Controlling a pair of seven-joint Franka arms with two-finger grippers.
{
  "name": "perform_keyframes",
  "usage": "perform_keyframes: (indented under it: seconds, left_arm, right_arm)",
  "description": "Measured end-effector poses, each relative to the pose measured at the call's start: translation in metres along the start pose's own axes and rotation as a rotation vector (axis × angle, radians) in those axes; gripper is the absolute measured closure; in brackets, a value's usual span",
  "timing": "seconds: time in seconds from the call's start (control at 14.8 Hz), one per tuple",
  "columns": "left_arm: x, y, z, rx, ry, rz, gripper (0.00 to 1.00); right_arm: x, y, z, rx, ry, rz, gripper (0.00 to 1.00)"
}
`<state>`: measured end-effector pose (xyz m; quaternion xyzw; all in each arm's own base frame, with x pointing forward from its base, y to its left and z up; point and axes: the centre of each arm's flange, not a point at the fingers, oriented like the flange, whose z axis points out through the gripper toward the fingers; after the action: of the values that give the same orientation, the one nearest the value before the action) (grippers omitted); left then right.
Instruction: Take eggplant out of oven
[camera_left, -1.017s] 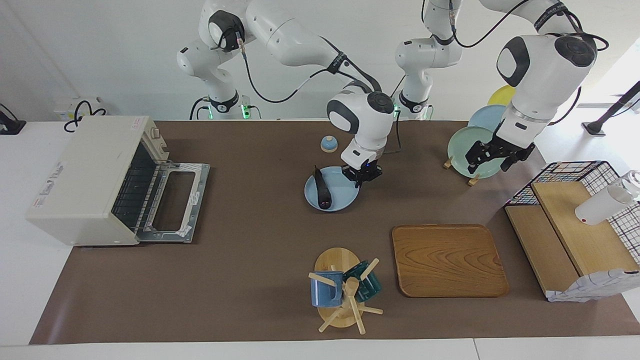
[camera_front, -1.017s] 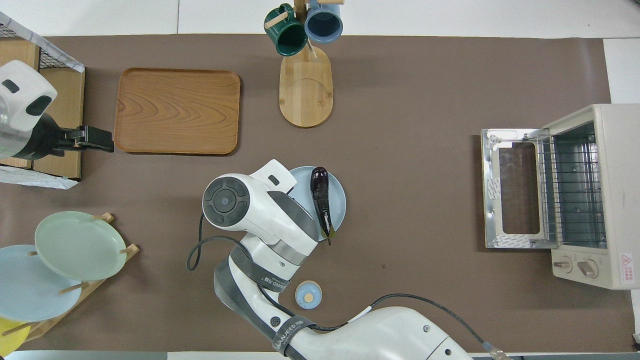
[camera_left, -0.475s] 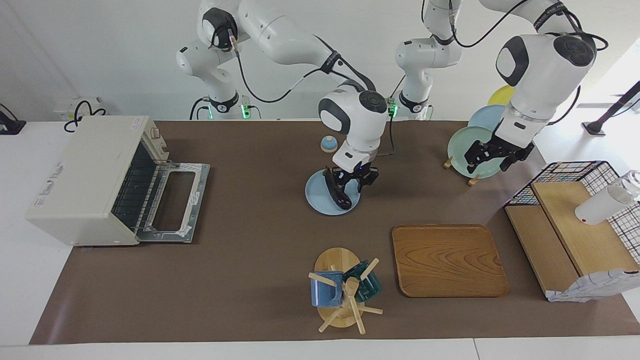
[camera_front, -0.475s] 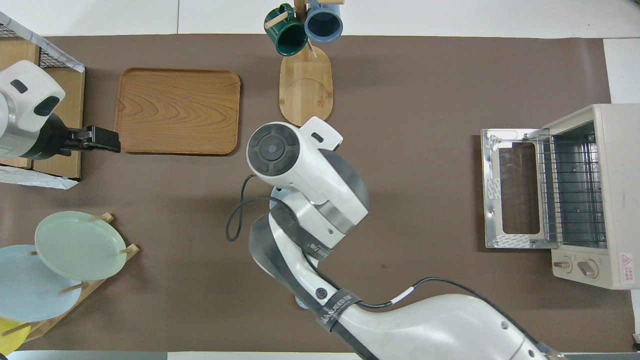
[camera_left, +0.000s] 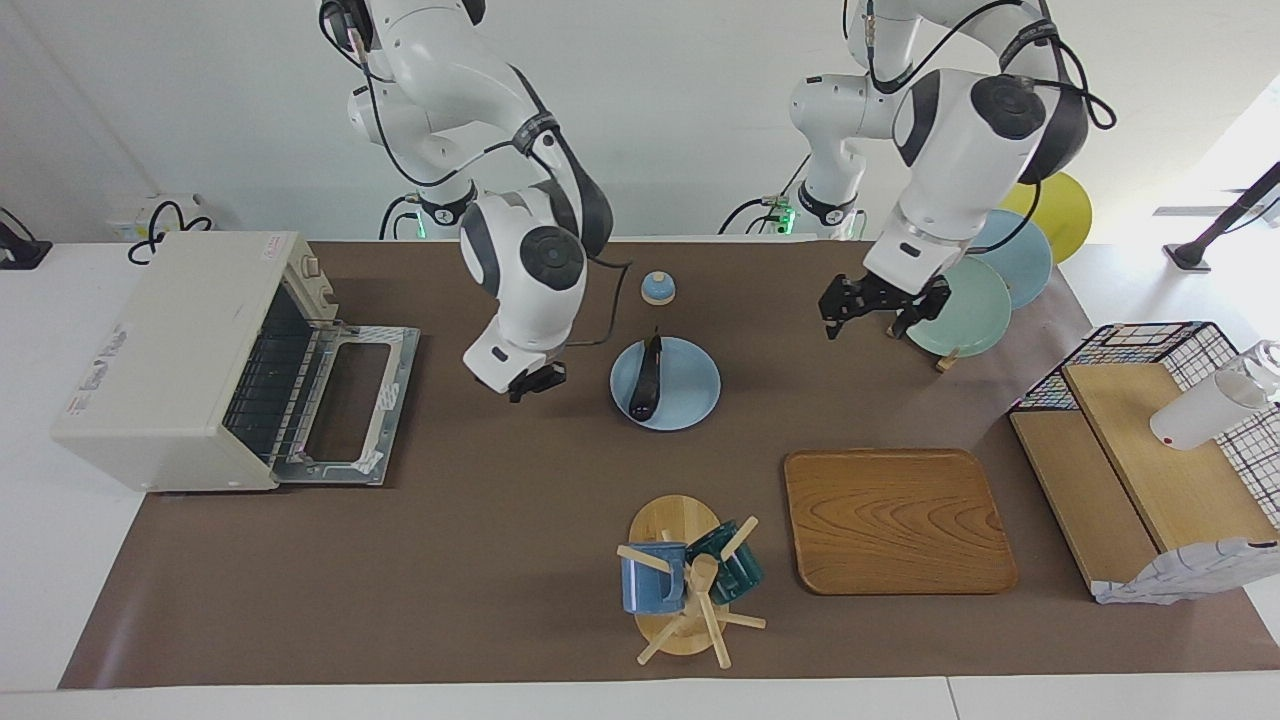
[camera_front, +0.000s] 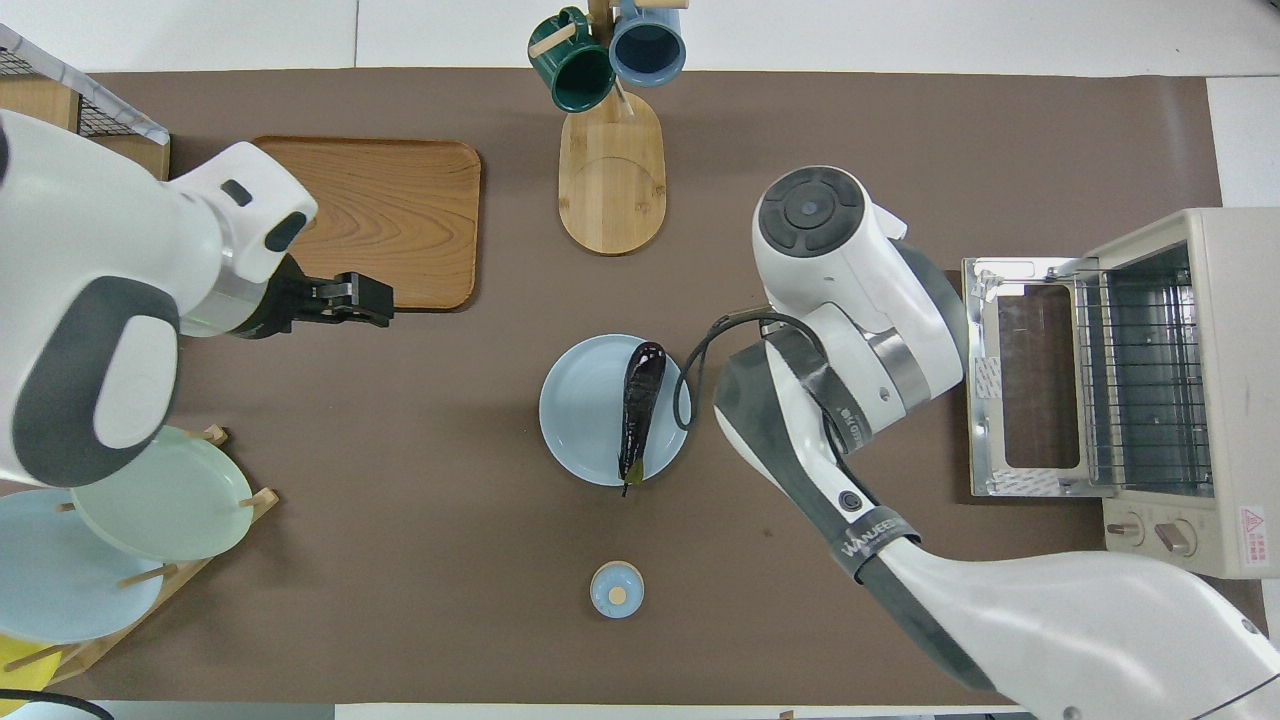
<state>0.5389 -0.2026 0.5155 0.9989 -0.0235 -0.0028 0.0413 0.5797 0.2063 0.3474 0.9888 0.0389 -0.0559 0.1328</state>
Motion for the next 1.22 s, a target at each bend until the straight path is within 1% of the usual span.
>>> perform_keyframes:
  seconds: [0.2,0.34,0.41,0.47,0.61,0.75,0.88,1.02,1.08,1.22]
  left_arm:
    - [-0.009,0.070,0.041,-0.018,-0.013,0.056,0.00]
    - [-0.015,0.106,0.073,-0.031,-0.004,0.089,0.00]
    - [-0.019,0.121,0.087,-0.042,0.006,0.106,0.00]
    - [-0.024,0.134,0.101,-0.058,0.013,0.121,0.00]
    - [-0.036,0.161,0.125,-0.084,0.014,0.147,0.00]
    - [-0.044,0.181,0.148,-0.094,0.019,0.160,0.00]
    - [-0.050,0.199,0.172,-0.102,0.027,0.166,0.00]
    - [-0.053,0.210,0.195,-0.107,0.031,0.171,0.00]
    - [-0.054,0.212,0.204,-0.106,0.030,0.173,0.00]
    - [-0.054,0.212,0.215,-0.105,0.029,0.172,0.00]
  right_arm:
    - [-0.009,0.050,0.065,-0.042,0.031,-0.009,0.99]
    - [-0.014,0.089,0.095,-0.036,0.021,-0.014,0.99]
    - [-0.016,0.100,0.096,-0.028,0.028,-0.013,0.99]
    - [-0.018,0.111,0.100,-0.027,0.020,-0.008,0.99]
    - [-0.020,0.120,0.103,-0.046,0.019,-0.043,0.99]
    - [-0.021,0.118,0.099,-0.096,0.015,-0.098,0.99]
    - [-0.019,0.117,0.084,-0.133,-0.016,-0.156,0.99]
    - [-0.018,0.128,0.047,-0.159,-0.053,-0.213,0.99]
    - [-0.021,0.141,0.023,-0.169,-0.061,-0.235,0.99]
    - [-0.030,0.189,-0.017,-0.175,-0.056,-0.249,0.99]
